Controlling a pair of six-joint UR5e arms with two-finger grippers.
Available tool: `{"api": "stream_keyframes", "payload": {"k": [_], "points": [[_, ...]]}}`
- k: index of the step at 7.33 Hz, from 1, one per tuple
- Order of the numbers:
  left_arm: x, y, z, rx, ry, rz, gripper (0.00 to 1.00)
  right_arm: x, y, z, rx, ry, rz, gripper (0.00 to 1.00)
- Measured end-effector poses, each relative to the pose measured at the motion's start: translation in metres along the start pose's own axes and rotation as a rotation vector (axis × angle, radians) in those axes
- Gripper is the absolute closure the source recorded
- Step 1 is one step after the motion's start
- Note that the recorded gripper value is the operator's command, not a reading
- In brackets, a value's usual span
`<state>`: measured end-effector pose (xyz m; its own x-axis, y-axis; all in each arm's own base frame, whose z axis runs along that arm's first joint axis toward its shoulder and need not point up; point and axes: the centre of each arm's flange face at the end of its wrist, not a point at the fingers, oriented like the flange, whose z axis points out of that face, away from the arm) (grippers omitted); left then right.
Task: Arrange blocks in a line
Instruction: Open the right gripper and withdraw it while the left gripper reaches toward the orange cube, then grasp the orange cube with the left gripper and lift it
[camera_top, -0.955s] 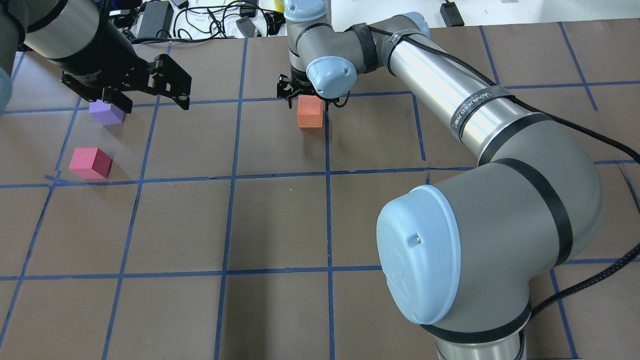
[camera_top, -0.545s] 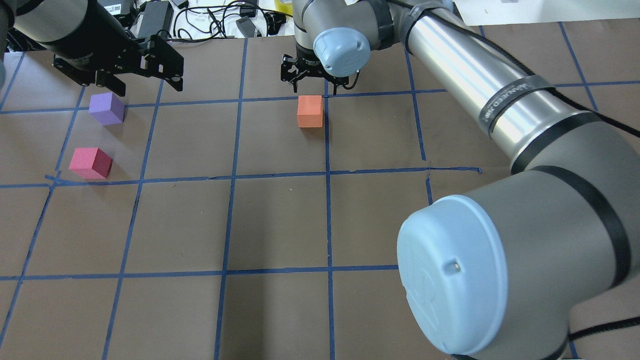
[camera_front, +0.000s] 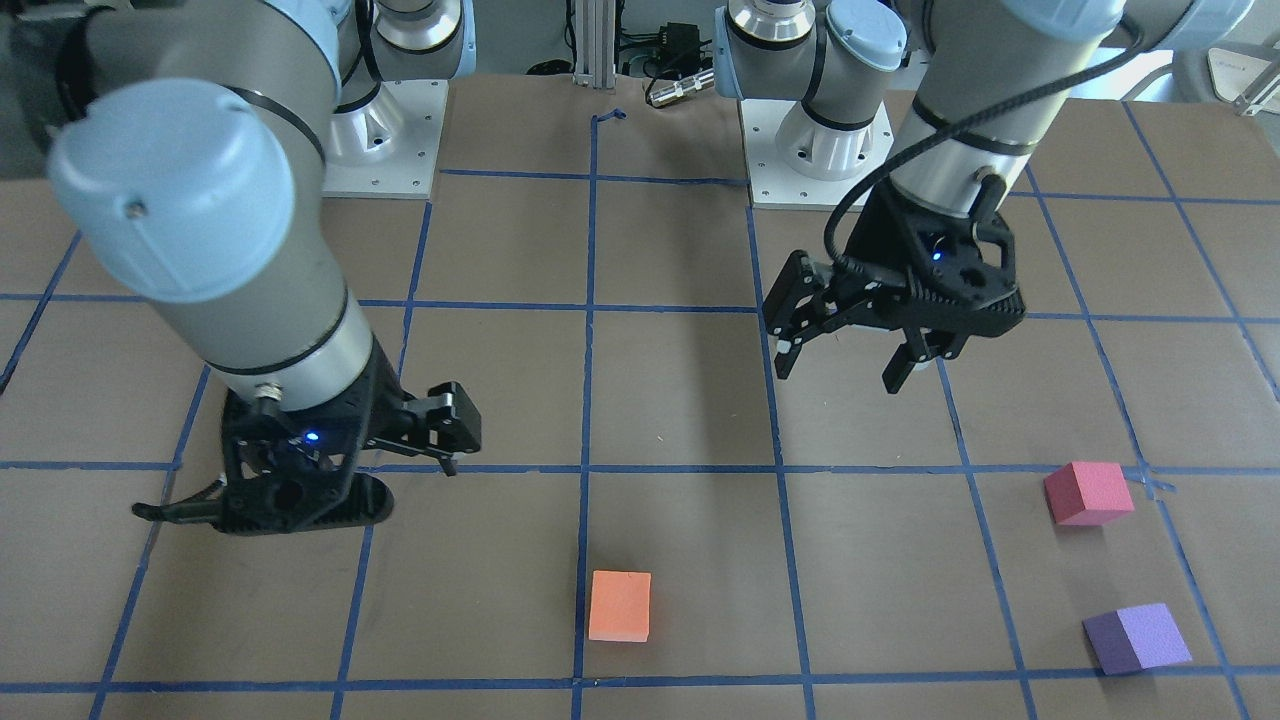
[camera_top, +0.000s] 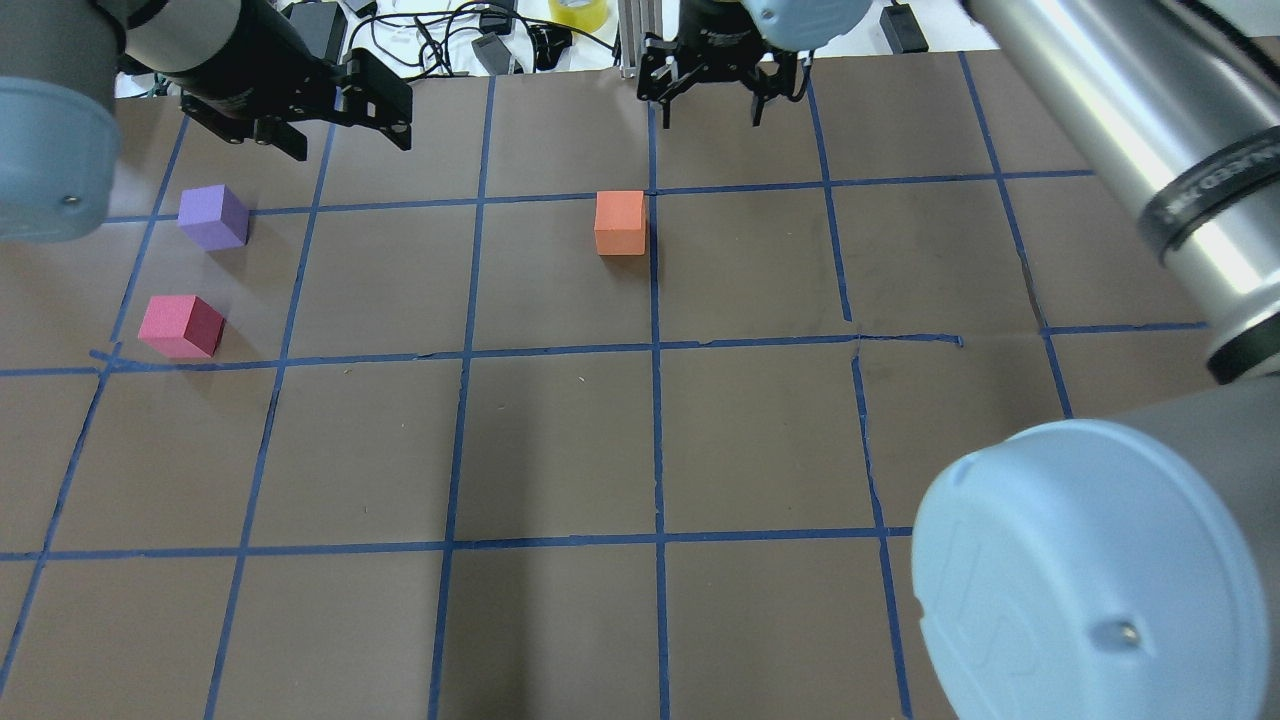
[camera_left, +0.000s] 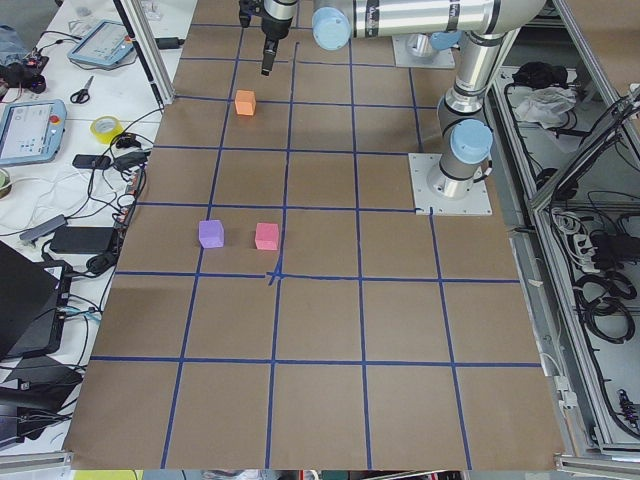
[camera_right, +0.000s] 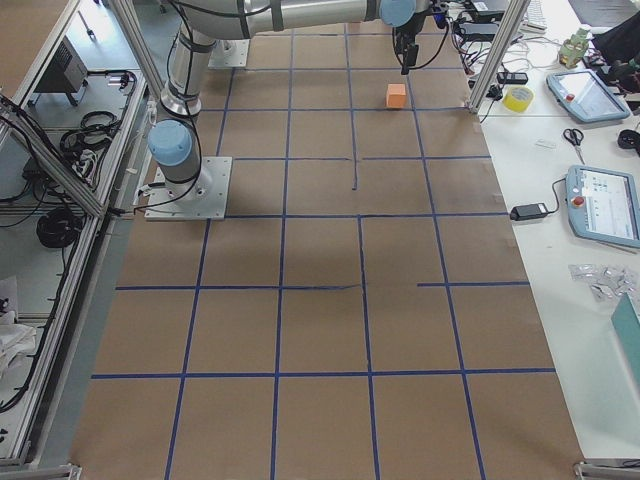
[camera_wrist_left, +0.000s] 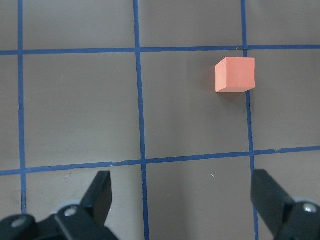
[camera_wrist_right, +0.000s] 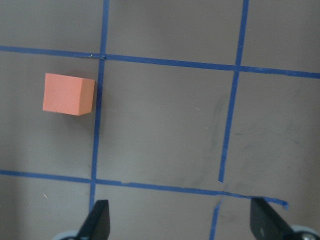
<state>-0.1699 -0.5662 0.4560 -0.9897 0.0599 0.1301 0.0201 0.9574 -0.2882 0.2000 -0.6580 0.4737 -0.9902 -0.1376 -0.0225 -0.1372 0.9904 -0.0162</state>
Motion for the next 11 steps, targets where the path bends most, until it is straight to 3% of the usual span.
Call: {"api": "stream_keyframes", "payload": {"k": [3,7,9,10,11], "points": [[0.058,-0.018,0.109,-0.010,-0.011,-0.033,0.00,0.057,0.060,-0.011,-0.032,0.002,-0.028,0.00],[0.116,-0.052,0.238,-0.077,-0.071,-0.031,0.00,0.055,0.130,0.007,0.042,0.045,-0.004,0.00],[0.115,-0.049,0.286,-0.095,-0.126,-0.016,0.00,0.057,0.138,0.010,0.048,0.045,0.004,0.00],[0.114,-0.050,0.296,-0.091,-0.136,-0.014,0.09,0.056,0.140,0.011,0.043,0.042,0.005,0.00],[0.114,-0.051,0.303,-0.086,-0.138,-0.013,0.33,0.054,0.144,0.011,0.037,0.036,0.004,0.00]]}}
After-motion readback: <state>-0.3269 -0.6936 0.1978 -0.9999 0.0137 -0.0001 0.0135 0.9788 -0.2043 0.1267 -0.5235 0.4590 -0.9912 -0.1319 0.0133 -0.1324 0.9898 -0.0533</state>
